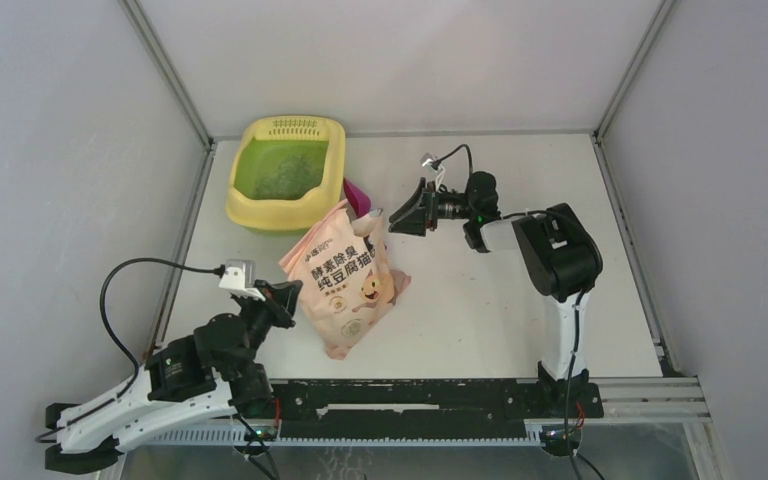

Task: Fill the litter box with clean litter
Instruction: Adjust the cat litter bag at the center of the board.

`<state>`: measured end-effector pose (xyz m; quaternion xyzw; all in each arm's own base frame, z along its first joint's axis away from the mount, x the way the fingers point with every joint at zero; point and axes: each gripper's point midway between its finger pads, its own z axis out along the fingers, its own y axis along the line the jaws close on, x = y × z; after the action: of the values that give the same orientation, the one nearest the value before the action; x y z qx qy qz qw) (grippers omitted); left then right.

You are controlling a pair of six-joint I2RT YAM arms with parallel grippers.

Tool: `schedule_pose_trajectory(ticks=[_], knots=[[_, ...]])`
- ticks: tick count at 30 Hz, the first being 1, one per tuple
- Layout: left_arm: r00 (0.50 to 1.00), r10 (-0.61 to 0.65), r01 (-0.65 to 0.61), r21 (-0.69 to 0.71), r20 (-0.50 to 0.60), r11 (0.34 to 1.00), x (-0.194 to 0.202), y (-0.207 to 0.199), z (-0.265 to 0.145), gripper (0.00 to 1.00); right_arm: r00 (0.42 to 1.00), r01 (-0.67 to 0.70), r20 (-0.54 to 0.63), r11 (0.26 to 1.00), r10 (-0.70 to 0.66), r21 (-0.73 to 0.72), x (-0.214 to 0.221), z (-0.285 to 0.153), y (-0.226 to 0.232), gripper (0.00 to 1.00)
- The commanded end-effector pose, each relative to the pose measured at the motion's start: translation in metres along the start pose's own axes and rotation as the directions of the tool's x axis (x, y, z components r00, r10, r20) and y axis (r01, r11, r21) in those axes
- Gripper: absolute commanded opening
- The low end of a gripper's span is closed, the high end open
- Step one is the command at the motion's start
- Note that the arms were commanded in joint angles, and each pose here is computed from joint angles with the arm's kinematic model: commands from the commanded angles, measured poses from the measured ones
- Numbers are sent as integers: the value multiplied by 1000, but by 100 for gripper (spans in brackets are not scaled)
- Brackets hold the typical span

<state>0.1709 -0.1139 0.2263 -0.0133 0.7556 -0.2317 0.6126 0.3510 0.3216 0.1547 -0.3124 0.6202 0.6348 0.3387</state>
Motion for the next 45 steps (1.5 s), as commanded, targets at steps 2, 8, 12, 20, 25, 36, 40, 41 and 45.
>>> schedule_pose_trajectory(ticks=[2,8,12,20,25,36,40,41,45], knots=[[998,-38,39,-15,47,999,-17,-2,1,4,990,141,2,983,-142,-117,-13,17,18,63],[998,-36,37,-21,48,999,-20,-1,0,4,989,145,-7,971,-149,-190,-13,29,24,64],[998,-35,36,-22,48,999,-21,-1,0,4,988,144,-21,965,-152,-218,-9,34,27,64],[998,-35,36,-31,49,999,-20,2,0,4,989,119,-49,959,-136,-257,4,41,33,36],[996,-62,64,-39,64,997,-22,8,-5,4,993,86,-60,964,-105,-253,2,35,32,5],[994,-79,83,-47,81,995,-26,13,-8,3,997,75,2,979,-76,-189,-23,-7,70,0],[993,-77,82,-42,92,996,-30,12,-8,3,995,96,34,983,-91,-154,-28,-30,99,0],[992,-81,85,-38,95,996,-30,11,-8,3,994,107,41,984,-102,-141,-28,-35,105,0],[990,-103,104,-6,95,995,-27,7,-8,2,992,123,20,990,-122,-63,-21,-51,130,0]])
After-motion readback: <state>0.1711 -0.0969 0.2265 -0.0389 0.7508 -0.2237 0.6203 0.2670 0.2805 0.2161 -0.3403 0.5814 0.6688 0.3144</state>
